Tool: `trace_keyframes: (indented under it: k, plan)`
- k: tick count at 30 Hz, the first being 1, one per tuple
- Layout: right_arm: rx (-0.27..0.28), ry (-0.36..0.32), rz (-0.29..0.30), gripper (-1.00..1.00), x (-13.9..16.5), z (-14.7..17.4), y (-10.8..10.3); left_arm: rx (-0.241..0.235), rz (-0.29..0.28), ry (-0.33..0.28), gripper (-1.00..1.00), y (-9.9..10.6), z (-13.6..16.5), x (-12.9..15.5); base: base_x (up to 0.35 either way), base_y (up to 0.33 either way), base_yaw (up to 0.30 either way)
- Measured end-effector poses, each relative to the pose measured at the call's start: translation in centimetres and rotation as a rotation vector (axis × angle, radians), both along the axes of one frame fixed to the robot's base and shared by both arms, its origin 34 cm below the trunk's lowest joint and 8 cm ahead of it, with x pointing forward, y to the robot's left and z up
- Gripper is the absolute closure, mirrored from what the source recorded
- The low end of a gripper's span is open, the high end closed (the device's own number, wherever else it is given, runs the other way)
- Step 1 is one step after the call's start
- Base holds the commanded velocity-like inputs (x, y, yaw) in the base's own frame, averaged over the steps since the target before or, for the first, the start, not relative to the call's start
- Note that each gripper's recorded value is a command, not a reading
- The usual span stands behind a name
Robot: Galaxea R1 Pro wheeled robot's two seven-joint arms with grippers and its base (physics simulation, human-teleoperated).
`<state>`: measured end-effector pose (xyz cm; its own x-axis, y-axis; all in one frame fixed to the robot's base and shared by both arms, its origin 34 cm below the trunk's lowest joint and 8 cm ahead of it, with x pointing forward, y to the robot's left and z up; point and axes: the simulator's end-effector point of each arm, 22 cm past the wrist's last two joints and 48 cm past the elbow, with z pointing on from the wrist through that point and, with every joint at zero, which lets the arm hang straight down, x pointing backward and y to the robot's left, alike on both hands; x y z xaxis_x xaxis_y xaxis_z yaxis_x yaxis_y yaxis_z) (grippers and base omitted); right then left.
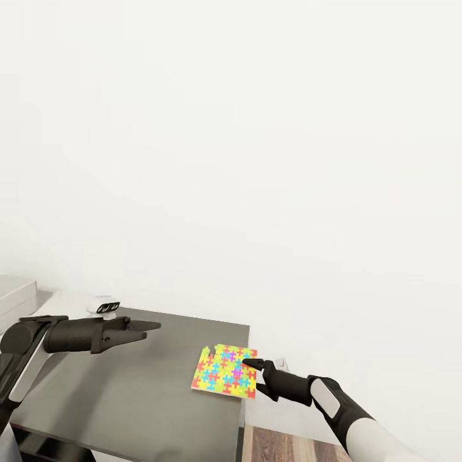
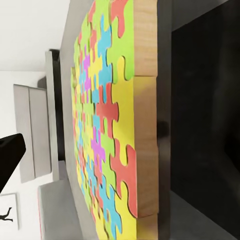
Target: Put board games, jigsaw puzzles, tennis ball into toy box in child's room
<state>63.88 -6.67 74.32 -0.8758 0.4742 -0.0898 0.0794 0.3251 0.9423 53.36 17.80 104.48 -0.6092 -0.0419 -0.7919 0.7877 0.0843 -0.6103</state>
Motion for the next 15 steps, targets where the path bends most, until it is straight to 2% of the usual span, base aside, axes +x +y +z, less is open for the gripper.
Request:
trace_keyframes:
  k: [15]
  plan:
    - [0.000, 0.000, 0.000, -1.00, -0.02, -0.02, 0.00, -0.001, 0.000, 0.002, -1.00, -0.01, 0.00, 0.00, 0.000, 0.000, 0.000]
